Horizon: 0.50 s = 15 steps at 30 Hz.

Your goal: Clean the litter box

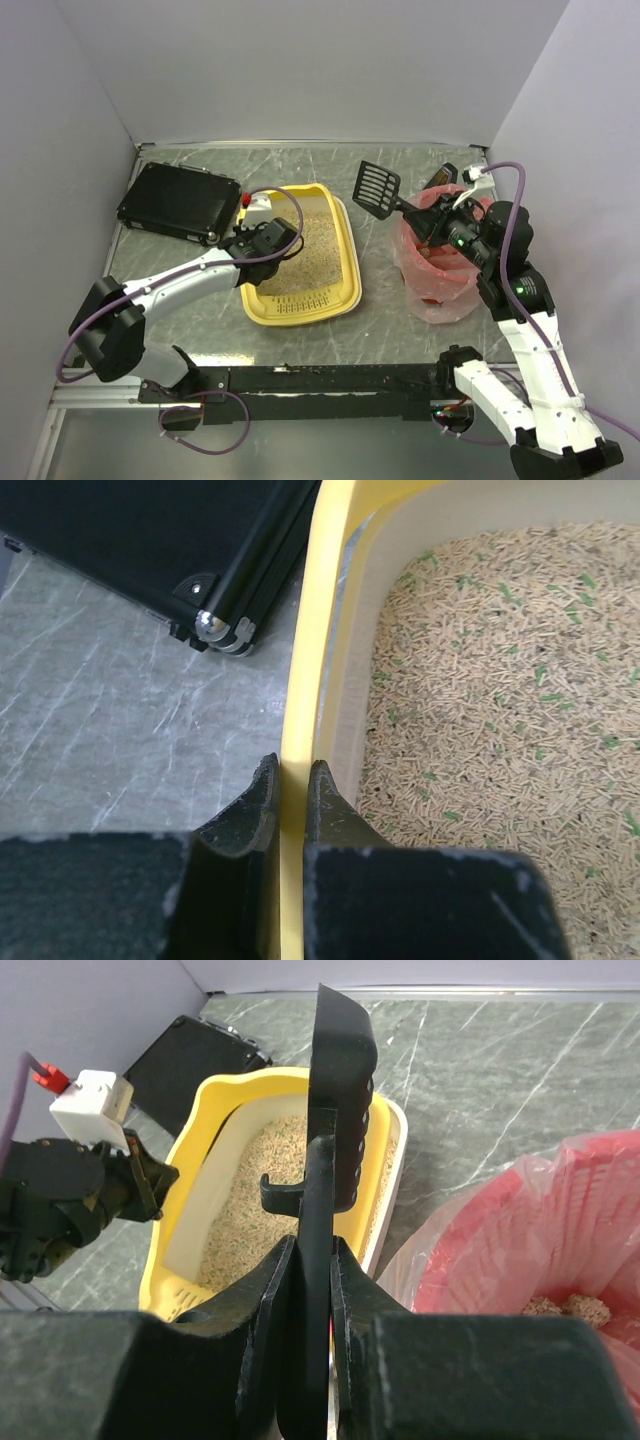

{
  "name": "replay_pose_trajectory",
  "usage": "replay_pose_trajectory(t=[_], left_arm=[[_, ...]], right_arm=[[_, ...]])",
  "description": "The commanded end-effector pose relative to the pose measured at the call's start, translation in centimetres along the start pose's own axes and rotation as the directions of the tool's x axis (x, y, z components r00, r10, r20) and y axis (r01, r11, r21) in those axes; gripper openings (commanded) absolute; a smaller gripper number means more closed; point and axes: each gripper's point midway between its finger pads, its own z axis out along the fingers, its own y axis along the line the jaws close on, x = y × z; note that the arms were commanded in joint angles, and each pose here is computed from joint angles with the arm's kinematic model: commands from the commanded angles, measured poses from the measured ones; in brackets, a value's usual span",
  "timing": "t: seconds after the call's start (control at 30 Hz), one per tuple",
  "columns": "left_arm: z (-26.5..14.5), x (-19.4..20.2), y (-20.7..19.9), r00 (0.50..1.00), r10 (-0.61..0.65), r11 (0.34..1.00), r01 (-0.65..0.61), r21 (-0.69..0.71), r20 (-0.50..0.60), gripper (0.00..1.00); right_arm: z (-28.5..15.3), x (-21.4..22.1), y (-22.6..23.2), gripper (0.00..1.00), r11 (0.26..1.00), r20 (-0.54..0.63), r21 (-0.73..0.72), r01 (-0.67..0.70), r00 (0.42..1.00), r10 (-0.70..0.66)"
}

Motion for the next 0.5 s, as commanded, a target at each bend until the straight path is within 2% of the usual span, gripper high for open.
replay_pose_trajectory(t=[0.0,0.1,0.2,0.3,0.47], left_arm=[[-1.1,-1.4,-2.7,0.999,-0.044,0.996,0.044,0.083,-0.003,0.01],[-1.2,-1.6,-3.7,1.000,-0.023,0.992,0.022,0.121,-0.001,0.01],[-0.9,-1.5,-3.6,1.000,-0.019,0.995,0.019,0.102,0.001,0.01],[-1.3,-2.4,-3.6,0.998,-0.056,0.993,0.057,0.099,-0.015,0.01],[-2.5,-4.5,-4.2,0.984,-0.177,0.953,0.177,0.247,-0.024,0.01]], right_arm=[[-0.1,-1.6,0.8,0.00,0.999,0.070,-0.028,0.025,0.997,-0.023],[-0.1,-1.5,0.7,0.00,0.999,0.070,-0.024,0.026,0.997,-0.024],[-0.1,-1.4,0.8,0.00,0.999,0.071,-0.029,0.027,0.997,-0.025],[0.1,-1.2,0.8,0.00,0.999,0.061,-0.036,0.021,0.998,-0.018],[0.0,-1.4,1.1,0.00,0.999,0.065,-0.047,0.024,0.998,-0.021]])
